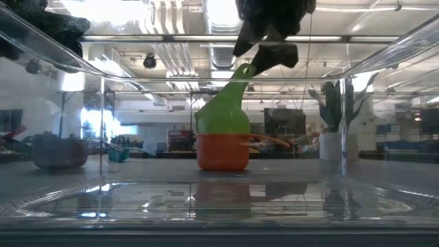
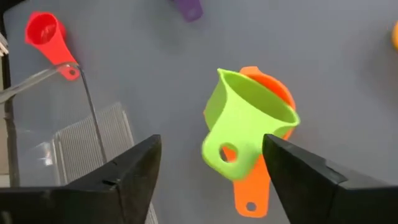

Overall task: Nest measuring cups in basket
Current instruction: Stack the green measuring cup on the orange measuring cup

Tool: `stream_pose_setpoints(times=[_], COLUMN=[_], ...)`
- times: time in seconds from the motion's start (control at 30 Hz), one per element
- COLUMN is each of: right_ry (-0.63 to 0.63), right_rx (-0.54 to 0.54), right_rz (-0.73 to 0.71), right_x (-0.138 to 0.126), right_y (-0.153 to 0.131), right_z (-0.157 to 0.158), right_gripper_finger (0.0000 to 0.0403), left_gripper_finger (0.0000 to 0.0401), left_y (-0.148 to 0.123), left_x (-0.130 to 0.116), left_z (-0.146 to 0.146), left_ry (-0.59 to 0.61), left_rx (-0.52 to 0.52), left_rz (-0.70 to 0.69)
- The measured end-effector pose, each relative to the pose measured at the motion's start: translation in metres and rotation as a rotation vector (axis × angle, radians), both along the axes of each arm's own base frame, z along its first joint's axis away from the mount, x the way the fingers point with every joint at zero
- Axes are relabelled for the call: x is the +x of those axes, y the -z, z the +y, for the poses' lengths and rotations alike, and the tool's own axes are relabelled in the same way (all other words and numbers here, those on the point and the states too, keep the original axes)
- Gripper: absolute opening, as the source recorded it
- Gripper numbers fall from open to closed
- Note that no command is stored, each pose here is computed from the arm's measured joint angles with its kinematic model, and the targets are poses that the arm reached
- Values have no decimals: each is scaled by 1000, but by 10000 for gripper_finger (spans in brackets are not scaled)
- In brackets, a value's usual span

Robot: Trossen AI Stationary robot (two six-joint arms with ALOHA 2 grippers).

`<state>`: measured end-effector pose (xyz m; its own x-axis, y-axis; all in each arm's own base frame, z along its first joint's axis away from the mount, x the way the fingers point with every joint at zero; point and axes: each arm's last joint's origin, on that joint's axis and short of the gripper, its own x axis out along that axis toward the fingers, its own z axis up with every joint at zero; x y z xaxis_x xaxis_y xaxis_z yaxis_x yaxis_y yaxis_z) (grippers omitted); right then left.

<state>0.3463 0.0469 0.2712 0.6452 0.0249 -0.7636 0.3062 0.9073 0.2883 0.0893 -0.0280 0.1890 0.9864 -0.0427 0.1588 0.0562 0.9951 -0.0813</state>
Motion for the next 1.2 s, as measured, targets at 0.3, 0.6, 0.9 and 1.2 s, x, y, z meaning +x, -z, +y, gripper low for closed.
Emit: stream_pose_setpoints(times=[0.3, 0.6, 0.9, 1.2], right_ry=[39, 42, -202, -265], right_rx=[36, 2, -285, -465], right_rz=[66, 99, 108, 120], right_x=[19, 17, 13, 11], right_y=[7, 11, 10, 10], right_z=[-3, -13, 2, 11], right_gripper_finger=[308, 277, 218, 121], left_gripper_finger=[0, 0, 0, 0], left_y=[0, 0, 0, 0], left_x=[0, 0, 0, 0], left_z=[0, 0, 0, 0], left_ry=[0, 0, 0, 0], left_rx=[0, 0, 0, 0], left_rz=[0, 0, 0, 0])
